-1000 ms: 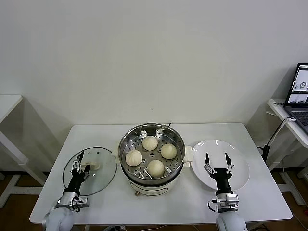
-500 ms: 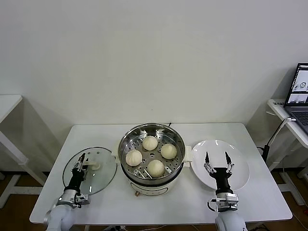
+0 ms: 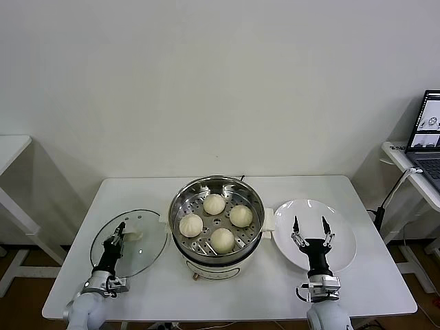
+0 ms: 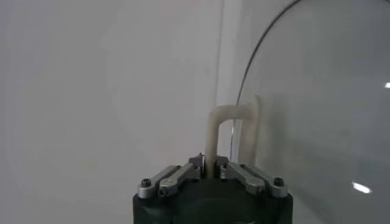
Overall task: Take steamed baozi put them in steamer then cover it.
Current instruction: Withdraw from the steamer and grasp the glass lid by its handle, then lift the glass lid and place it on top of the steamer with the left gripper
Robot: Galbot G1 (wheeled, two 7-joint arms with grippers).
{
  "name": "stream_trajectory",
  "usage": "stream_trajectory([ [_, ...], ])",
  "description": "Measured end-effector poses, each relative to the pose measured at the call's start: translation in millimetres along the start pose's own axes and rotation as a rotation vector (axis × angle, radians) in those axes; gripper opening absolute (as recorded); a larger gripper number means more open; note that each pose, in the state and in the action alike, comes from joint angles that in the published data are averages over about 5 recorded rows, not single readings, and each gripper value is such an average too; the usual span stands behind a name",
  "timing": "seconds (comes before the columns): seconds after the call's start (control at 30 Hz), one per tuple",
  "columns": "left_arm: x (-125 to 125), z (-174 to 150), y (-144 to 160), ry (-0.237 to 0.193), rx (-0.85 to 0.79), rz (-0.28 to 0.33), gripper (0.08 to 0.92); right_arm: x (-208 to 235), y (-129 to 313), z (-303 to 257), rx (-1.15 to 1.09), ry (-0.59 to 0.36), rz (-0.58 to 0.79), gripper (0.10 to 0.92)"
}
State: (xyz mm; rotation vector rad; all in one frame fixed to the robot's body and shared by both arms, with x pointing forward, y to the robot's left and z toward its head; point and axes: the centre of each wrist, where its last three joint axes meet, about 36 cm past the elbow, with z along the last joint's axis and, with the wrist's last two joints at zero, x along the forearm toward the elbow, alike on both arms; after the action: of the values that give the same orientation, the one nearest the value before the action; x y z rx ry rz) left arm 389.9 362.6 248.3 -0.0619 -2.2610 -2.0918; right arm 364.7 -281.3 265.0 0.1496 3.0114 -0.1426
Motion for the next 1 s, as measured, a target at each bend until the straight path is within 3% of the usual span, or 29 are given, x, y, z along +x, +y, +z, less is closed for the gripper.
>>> stream_trajectory([
  [0.23,7,16,27,0.002,-0.016,-0.071,0.196,1,0,3,-0.002,-0.001,0.002,0.823],
  [0.53,27,35,113,0.014,-0.051,-0.276,0.196,3,-1,6,-0.003,0.001,0.007,0.823],
  [0.77,42,-14,171,-0.072,-0.034,-0.394,0.196,4,-2,6,-0.003,0.002,0.011,0.823],
  [1.0,42,-100,188,-0.167,0.045,-0.389,0.196,8,-1,9,-0.005,0.015,0.022,0.823],
])
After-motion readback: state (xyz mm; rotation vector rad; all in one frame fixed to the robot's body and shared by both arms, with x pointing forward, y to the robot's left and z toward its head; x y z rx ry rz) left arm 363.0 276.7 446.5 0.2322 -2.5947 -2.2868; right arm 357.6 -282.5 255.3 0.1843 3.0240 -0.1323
